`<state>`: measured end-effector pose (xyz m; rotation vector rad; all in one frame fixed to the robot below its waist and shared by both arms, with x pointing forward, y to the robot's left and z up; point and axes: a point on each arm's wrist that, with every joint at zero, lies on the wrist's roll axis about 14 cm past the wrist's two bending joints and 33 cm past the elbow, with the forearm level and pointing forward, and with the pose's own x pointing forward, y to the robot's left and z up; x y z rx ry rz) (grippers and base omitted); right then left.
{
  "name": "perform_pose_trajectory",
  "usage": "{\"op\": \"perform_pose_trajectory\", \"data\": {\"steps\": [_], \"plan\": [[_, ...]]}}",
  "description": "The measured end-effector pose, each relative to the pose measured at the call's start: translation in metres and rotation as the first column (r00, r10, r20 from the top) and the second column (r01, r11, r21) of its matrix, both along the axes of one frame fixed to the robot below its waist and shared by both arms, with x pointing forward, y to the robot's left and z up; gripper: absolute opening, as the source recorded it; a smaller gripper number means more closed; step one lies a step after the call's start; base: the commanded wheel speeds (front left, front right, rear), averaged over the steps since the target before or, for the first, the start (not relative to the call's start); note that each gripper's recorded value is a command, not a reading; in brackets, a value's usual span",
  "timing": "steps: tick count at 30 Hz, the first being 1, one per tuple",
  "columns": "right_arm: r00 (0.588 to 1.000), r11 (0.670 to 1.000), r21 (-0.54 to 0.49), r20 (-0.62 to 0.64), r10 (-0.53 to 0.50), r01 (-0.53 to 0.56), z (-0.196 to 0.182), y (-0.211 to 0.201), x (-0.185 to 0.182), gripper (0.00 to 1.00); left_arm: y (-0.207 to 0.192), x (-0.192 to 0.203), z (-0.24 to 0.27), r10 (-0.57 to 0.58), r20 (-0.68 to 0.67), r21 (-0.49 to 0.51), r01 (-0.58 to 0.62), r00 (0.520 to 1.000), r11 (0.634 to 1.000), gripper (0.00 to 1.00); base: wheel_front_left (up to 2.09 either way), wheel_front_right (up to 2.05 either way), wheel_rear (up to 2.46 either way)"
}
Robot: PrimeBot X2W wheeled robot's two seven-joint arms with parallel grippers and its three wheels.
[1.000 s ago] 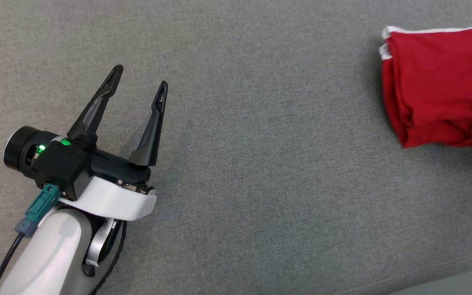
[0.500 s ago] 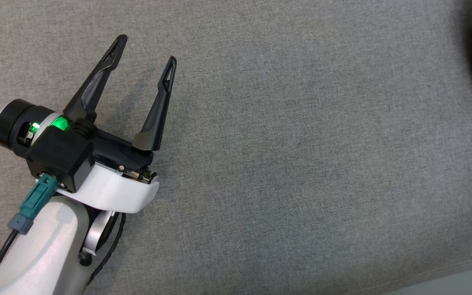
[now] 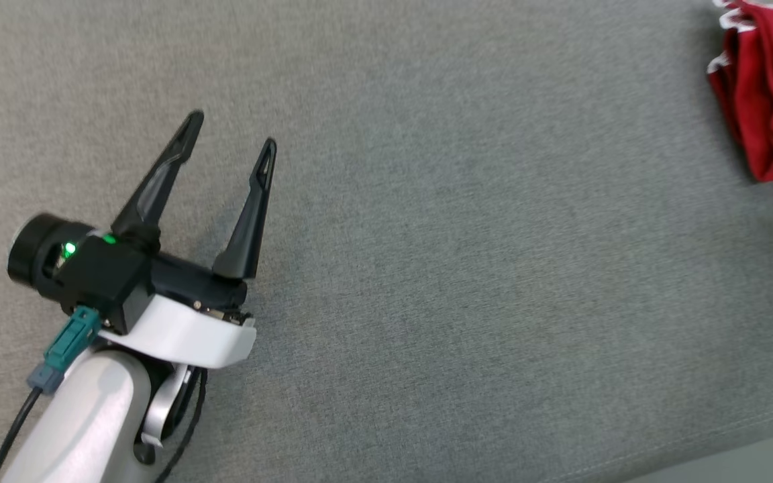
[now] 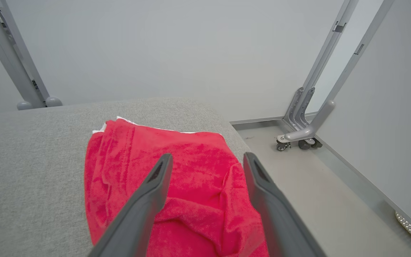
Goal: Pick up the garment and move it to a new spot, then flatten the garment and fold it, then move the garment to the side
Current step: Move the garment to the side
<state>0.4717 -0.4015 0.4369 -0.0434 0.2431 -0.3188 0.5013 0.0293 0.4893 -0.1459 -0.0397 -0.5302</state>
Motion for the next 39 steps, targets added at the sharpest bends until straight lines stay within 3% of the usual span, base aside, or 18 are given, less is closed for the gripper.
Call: {"op": "perform_pose_trajectory", "data": {"steps": [10,18,28,39], "plan": [[0.984,0.99,0.113,0.167,0.063,-0.082,0.024,0.07,-0.044,1.0,0.019,-0.035,0.025,0.075,-0.005,-0.033,-0.075,0.997,0.997,1.0,0.0,0.0,0.0],[0.943,0.957,0.159,0.271,0.194,-0.242,0.042,0.149,-0.058,1.0,0.053,-0.064,0.026,0.178,-0.029,-0.011,-0.178,0.984,0.984,1.0,0.0,0.0,0.0],[0.879,0.901,0.163,0.344,0.329,-0.401,0.075,0.218,-0.07,1.0,0.131,-0.11,0.006,0.403,-0.097,0.037,-0.401,0.91,0.915,1.0,0.0,0.0,0.0],[0.859,0.888,0.134,0.35,0.374,-0.441,0.097,0.235,-0.098,1.0,0.171,-0.152,0.006,0.521,-0.105,0.039,-0.52,0.847,0.853,1.0,0.0,0.0,0.0]]}}
